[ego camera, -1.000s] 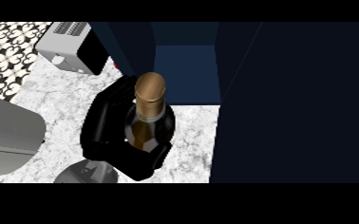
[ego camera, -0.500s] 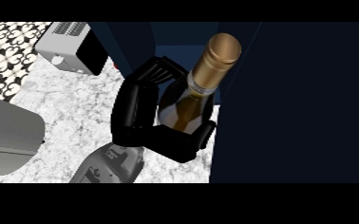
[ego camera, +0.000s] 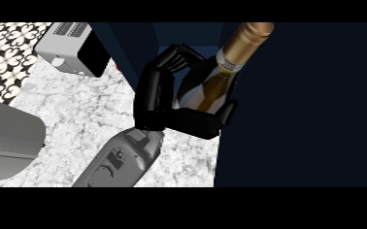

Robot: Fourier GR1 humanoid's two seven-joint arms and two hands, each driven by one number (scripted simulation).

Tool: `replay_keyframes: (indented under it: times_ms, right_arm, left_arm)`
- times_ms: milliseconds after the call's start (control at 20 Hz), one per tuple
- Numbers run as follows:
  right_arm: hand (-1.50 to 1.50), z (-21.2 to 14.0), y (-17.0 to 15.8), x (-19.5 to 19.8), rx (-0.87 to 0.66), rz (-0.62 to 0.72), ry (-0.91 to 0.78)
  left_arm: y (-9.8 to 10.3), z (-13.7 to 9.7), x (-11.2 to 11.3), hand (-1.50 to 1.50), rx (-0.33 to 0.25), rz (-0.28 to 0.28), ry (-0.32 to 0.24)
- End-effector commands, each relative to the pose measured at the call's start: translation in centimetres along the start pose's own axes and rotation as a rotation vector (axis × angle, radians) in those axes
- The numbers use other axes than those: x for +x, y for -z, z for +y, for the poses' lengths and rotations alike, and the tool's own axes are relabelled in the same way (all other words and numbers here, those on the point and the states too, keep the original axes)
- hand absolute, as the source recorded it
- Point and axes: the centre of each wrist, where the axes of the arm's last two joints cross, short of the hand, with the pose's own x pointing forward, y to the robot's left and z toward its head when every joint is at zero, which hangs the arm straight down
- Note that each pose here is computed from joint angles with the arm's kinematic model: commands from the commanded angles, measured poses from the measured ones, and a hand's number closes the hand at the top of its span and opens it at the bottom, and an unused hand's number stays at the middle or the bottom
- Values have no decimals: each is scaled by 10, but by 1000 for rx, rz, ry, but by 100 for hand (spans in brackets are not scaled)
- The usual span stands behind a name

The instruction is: Pick up the wine, place it into the cabinet and close the cabinet

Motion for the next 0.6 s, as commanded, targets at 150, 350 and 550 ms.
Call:
replay_keyframes:
  times_ms: [150, 350, 550]
  right_arm:
    - [-150, 4, -22, 30, 34, -70, 29]
    - [-150, 5, -19, 15, 40, -61, 17]
    - [-150, 1, -18, 15, 23, -56, 38]
  left_arm:
    - [8, 0, -15, 150, 31, 43, -19]
    - [-2, -5, -32, 150, 46, 17, -25]
    - [3, -12, -44, 150, 97, 18, -38]
